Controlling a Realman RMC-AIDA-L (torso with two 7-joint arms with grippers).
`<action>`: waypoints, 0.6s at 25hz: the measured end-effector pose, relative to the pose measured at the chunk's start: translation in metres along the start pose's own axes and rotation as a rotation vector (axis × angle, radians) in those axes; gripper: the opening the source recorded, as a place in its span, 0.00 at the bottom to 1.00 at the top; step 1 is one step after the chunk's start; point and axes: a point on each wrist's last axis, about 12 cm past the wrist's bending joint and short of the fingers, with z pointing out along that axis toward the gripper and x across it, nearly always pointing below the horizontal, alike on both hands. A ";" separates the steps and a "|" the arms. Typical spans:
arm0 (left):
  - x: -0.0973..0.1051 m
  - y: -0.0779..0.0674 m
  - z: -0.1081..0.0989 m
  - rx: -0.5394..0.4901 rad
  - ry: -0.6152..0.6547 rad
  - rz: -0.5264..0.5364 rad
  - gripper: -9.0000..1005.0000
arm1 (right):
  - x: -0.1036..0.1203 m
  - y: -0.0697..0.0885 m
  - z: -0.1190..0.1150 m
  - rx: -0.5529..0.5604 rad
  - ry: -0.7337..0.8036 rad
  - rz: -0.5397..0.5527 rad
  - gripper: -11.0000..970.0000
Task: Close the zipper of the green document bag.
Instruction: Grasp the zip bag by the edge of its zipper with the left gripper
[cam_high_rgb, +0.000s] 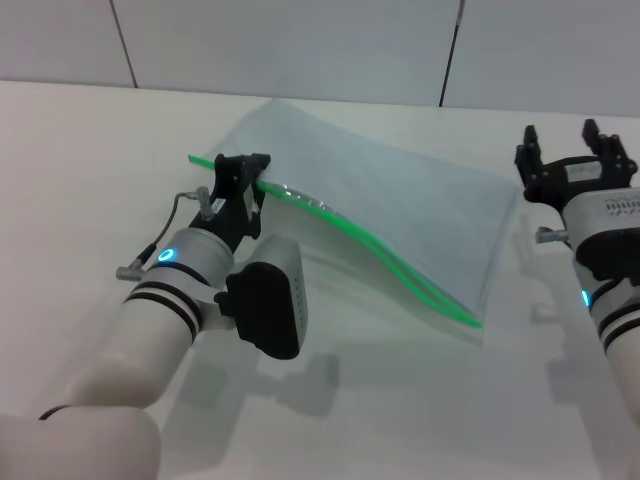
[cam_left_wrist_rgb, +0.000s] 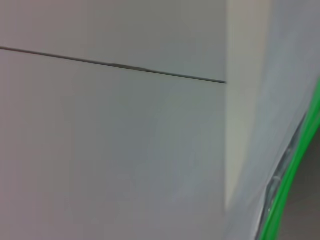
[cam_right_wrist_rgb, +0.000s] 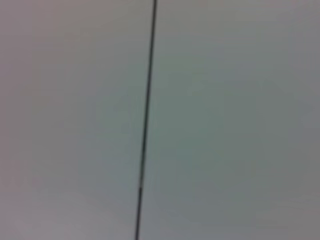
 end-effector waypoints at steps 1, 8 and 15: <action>0.000 0.002 0.000 -0.019 -0.004 -0.013 0.06 | 0.000 0.002 -0.001 -0.009 0.000 0.001 0.69; -0.001 0.014 -0.003 -0.132 -0.016 -0.105 0.06 | -0.009 0.026 -0.010 -0.101 -0.031 -0.047 0.69; 0.000 0.016 -0.003 -0.153 -0.019 -0.128 0.06 | -0.024 0.054 -0.027 -0.204 -0.096 -0.129 0.69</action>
